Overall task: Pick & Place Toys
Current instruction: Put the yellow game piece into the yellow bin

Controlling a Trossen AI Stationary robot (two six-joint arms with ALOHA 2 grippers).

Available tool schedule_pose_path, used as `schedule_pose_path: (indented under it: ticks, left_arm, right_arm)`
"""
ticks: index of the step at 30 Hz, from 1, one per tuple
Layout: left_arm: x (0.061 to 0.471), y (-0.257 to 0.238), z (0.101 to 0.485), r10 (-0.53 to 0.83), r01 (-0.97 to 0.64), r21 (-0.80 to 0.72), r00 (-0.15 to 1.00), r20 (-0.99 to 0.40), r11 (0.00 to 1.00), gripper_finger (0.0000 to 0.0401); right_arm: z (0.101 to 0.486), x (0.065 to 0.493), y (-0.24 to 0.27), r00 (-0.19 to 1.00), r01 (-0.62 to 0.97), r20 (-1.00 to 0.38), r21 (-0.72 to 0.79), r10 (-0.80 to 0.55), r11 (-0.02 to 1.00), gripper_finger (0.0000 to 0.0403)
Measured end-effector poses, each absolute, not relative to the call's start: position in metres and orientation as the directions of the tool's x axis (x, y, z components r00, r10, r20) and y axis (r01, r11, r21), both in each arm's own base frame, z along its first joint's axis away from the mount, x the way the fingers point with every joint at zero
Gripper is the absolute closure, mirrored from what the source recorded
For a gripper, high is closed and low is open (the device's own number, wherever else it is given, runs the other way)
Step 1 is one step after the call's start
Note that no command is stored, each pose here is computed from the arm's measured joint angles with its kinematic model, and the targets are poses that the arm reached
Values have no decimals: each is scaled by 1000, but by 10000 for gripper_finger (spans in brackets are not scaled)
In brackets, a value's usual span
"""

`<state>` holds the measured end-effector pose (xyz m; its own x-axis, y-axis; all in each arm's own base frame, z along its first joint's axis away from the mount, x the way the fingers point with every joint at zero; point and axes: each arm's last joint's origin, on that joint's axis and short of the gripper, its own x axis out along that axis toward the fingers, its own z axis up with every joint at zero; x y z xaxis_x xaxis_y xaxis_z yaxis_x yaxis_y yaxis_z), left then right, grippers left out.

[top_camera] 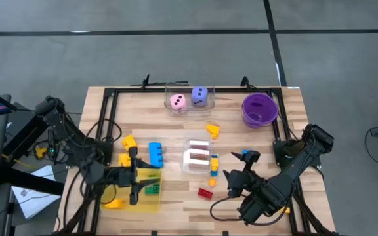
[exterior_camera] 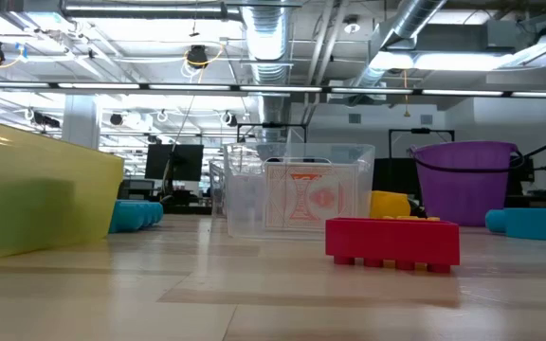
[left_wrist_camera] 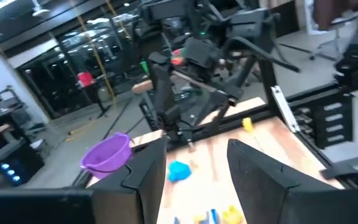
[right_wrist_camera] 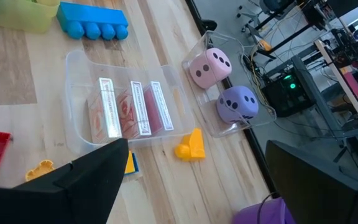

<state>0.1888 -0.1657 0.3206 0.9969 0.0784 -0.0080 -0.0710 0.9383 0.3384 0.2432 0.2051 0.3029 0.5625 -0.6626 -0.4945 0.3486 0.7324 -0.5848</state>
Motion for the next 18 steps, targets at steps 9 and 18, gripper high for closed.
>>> schedule_pose_path:
  ticks: [9,18]
  left_arm:
    - [197,-156,321,124,-116,310,992,-6,944,235]
    - [206,-143,314,188,-163,302,981,-55,939,230]
  right_arm:
    - [303,243,205,562,349,-494,-585,-664,732,30]
    - [303,243,205,563,352,-495,-581,-662,734,30]
